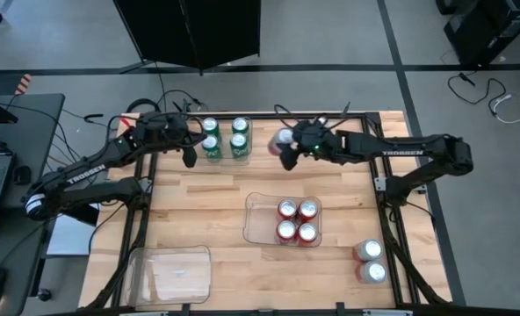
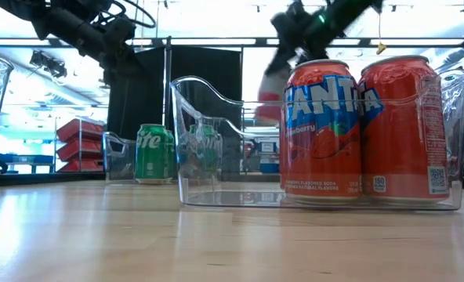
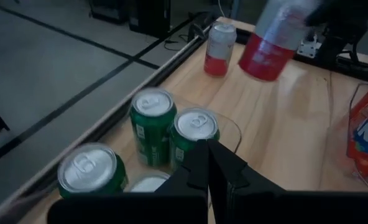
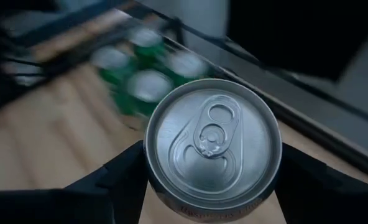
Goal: Sort soda cans
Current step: Move the pink white soda can from top right to top left
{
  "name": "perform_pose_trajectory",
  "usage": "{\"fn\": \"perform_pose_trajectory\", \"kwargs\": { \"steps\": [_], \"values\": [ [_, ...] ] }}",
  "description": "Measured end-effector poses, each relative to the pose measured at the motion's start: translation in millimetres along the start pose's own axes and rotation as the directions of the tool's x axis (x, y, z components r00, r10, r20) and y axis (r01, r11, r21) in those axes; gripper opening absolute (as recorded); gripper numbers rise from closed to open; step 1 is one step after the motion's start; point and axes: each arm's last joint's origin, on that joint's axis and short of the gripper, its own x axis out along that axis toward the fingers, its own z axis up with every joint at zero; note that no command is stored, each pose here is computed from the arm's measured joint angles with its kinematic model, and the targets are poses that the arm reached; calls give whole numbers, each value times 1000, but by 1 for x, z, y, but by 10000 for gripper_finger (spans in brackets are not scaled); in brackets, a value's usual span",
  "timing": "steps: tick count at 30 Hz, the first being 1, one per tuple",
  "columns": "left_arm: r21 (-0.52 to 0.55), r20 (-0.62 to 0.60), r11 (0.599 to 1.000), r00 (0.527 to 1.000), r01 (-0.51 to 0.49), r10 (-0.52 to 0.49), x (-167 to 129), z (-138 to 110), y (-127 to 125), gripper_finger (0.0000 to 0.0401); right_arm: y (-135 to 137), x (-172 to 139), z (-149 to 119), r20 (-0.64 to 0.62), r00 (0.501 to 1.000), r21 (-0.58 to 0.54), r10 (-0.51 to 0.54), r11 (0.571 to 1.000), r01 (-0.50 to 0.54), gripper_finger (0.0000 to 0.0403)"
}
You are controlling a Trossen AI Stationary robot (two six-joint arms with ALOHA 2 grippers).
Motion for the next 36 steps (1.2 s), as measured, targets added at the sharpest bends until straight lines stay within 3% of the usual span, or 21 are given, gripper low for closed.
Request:
{"fn": "perform_pose_trajectory", "kwargs": {
  "steps": [6,17,28,36],
  "values": [
    [22,55,1000,998,-10,9,-8,13,-1,0,58,13,25,14,991,-133,133,983,-130,275],
    [50,98,999,995,-12,7,-17,22,-3,0,142,89,28,-113,943,-286,312,899,-332,275],
    [58,115,998,993,-13,6,-21,22,-3,0,168,150,-18,-268,914,-328,303,864,-383,275],
    [58,112,998,994,-13,7,-21,22,-3,0,163,165,-29,-301,914,-329,272,870,-368,275]
  ]
}}
